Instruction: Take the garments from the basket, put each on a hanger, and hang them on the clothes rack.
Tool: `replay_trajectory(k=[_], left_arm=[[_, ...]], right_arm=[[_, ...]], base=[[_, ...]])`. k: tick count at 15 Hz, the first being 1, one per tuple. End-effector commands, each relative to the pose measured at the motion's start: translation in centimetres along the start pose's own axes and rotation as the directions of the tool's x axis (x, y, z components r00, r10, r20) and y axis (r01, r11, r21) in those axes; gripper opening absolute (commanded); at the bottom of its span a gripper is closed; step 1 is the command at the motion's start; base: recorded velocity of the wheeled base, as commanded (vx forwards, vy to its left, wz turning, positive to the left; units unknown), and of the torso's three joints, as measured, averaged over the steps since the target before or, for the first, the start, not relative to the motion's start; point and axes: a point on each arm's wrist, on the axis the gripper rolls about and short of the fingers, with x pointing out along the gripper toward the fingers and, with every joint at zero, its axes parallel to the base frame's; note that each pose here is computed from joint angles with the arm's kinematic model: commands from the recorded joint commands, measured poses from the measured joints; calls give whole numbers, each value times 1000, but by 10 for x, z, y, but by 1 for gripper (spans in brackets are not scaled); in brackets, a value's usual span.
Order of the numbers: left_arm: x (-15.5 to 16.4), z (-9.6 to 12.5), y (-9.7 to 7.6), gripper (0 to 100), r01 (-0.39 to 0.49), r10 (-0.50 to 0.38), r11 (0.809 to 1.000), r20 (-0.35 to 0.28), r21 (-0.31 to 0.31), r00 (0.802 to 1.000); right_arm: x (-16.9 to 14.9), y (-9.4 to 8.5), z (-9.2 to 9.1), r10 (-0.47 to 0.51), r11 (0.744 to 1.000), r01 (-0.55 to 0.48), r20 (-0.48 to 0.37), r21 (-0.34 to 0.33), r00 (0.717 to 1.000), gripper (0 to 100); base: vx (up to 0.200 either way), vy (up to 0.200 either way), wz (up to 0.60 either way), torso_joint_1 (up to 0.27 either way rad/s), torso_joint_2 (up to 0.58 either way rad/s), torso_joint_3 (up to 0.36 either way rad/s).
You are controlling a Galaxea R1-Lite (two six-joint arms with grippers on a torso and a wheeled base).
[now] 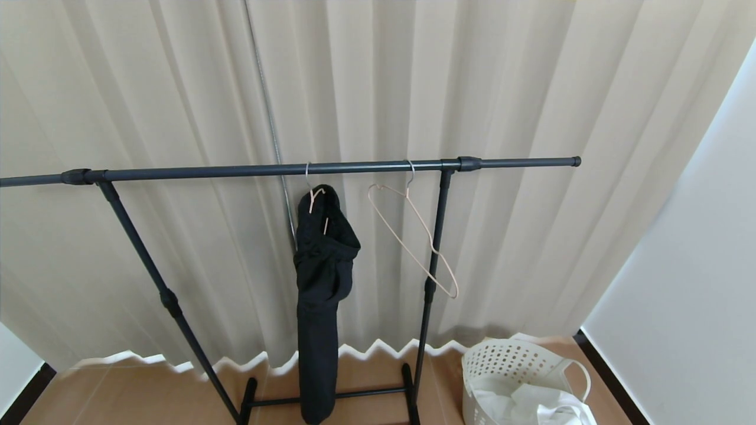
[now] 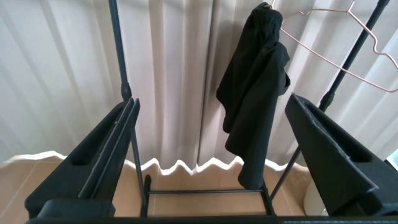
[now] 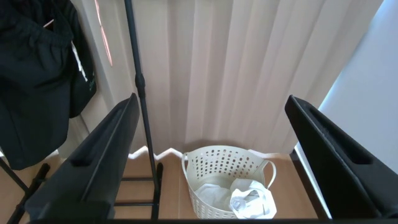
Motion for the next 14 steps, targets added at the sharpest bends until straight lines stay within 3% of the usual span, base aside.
replay_trajectory(k=[1,14], left_arm=[[0,0,0,100,1,-1,1000,0,0,1000],[0,0,0,100,-2,2,1000,0,-1,1000]], right_arm=[[0,0,0,1,1000,-1,-2,0,1000,100],[0,0,0,1,1000,-1,-2,0,1000,100]], base=[[0,0,0,0,0,0],[0,0,0,0,0,0]])
